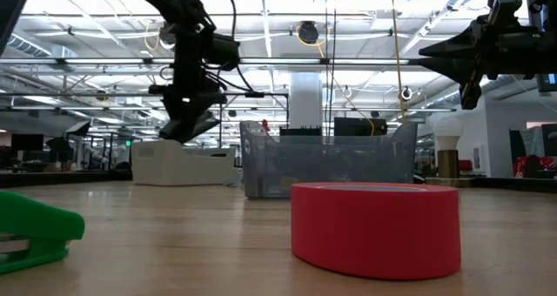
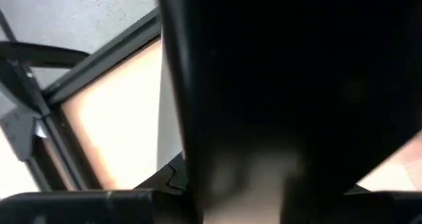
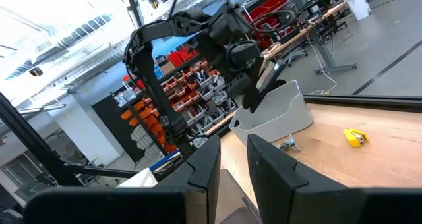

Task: Pick and place Stapler, Stapler remover, tape
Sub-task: Put the black stapler into the gray bin

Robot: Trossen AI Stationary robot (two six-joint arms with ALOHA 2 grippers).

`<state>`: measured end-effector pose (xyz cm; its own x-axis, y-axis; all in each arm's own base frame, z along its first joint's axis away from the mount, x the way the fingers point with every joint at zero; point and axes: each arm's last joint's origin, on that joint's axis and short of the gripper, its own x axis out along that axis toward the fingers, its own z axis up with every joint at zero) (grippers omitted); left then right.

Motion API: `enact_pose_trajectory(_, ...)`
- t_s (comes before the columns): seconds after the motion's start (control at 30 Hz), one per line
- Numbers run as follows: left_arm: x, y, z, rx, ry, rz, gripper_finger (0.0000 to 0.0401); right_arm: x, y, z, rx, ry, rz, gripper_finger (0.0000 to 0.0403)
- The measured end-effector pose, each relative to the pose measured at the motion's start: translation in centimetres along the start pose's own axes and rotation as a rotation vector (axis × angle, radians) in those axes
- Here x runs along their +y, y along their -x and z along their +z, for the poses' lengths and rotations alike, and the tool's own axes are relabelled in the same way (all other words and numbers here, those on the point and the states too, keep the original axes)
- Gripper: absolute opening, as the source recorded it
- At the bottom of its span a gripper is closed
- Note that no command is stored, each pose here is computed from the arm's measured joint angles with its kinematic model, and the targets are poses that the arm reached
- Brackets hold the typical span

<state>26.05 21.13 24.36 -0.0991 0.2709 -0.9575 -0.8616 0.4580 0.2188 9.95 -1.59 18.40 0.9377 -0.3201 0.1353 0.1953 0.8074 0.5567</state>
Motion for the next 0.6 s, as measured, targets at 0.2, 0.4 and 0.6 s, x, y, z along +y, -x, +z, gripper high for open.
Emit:
enact_pose_trajectory(0.2, 0.3, -0.9, 0.8, 0.123, -0.009, 0.018, 0.0131, 0.0, 0.0, 0.0, 0.001, 0.0, 0.0, 0.007)
enact_pose_trajectory(0.4, 1.0, -1.1, 0.7, 0.161, 0.002, 0.021, 0.0131, 0.0, 0.0, 0.0, 0.001, 0.002, -0.001, 0.007)
enact_pose_trajectory(0.6, 0.5, -2.1, 1.0, 0.18, 0.009, 0.03, 0.0131, 0.0, 0.0, 0.0, 0.001, 0.003, 0.0, 0.007)
